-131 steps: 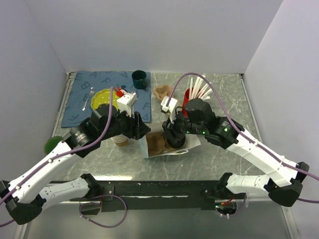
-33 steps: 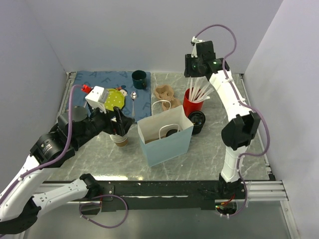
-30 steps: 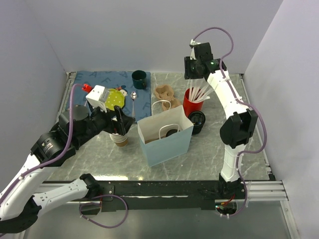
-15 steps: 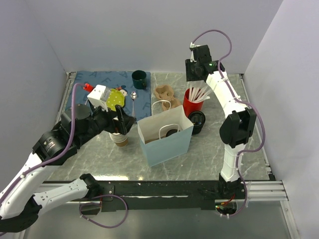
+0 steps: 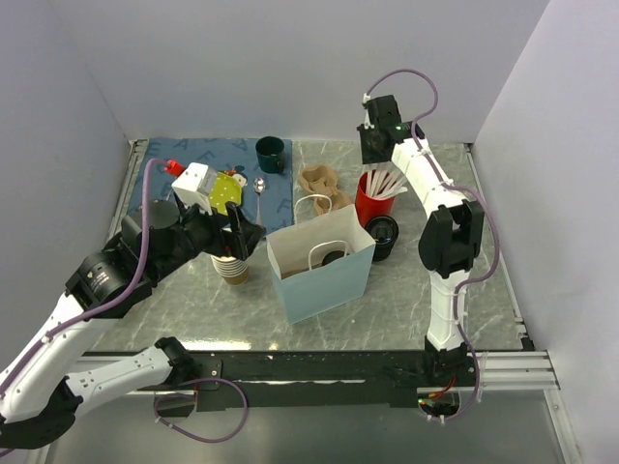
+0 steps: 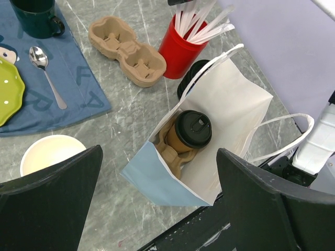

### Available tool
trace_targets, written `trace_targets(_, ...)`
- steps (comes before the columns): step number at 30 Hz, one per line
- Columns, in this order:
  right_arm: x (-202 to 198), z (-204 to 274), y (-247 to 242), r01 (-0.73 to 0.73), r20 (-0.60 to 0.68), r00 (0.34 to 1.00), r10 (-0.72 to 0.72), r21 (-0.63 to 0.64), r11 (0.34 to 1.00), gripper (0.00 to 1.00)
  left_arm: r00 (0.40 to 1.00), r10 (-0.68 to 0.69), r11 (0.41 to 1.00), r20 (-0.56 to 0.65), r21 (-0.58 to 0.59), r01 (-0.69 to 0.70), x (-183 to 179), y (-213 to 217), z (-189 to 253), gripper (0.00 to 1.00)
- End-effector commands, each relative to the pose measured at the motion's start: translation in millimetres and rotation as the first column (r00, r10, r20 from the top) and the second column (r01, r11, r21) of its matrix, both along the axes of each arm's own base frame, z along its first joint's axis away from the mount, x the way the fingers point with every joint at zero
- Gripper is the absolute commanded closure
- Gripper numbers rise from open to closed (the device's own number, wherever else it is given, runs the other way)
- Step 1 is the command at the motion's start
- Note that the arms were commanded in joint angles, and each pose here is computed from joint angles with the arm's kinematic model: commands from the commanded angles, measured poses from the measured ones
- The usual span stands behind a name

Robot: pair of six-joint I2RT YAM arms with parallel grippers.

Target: Pack the takeout coffee

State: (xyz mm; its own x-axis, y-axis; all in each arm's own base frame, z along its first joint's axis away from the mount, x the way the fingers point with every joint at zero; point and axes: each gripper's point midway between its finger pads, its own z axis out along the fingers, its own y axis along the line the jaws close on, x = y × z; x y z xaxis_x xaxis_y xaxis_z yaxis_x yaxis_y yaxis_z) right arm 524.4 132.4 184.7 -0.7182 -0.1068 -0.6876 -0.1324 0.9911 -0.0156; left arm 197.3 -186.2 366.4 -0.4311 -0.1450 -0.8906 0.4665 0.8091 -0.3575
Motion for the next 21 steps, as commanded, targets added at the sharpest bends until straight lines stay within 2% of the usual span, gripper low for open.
trace_targets(1, 12.7, 35.5, -5.3, 0.02, 0.098, 0.995, -0.021, 0.015, 1.0, 0.76, 0.999, 0.002, 0.999, 0.04, -0.035, 0.0, -1.0, 2.0, 19.2, 0.03)
trace_targets(7, 5.9, 66.1, -4.8, -0.003, 0.152, 0.988, -0.001, 0.025, 1.0, 0.85, 0.999, 0.008, 0.999, 0.049, -0.036, -0.007, -1.4, 4.5, 19.1, 0.03)
trace_targets(14, -14.1, 129.6, -1.5, -0.053, 0.271, 0.962, 0.031, 0.075, 0.996, 0.92, 0.997, 0.003, 0.999, 0.074, -0.053, 0.001, -0.9, 3.2, 21.2, 0.03)
trace_targets(21, -44.5, 205.1, 4.1, -0.132, 0.427, 0.903, 0.058, 0.146, 0.98, 0.97, 0.995, -0.007, 0.998, 0.095, -0.055, 0.012, -2.3, 3.5, 22.9, 0.03)
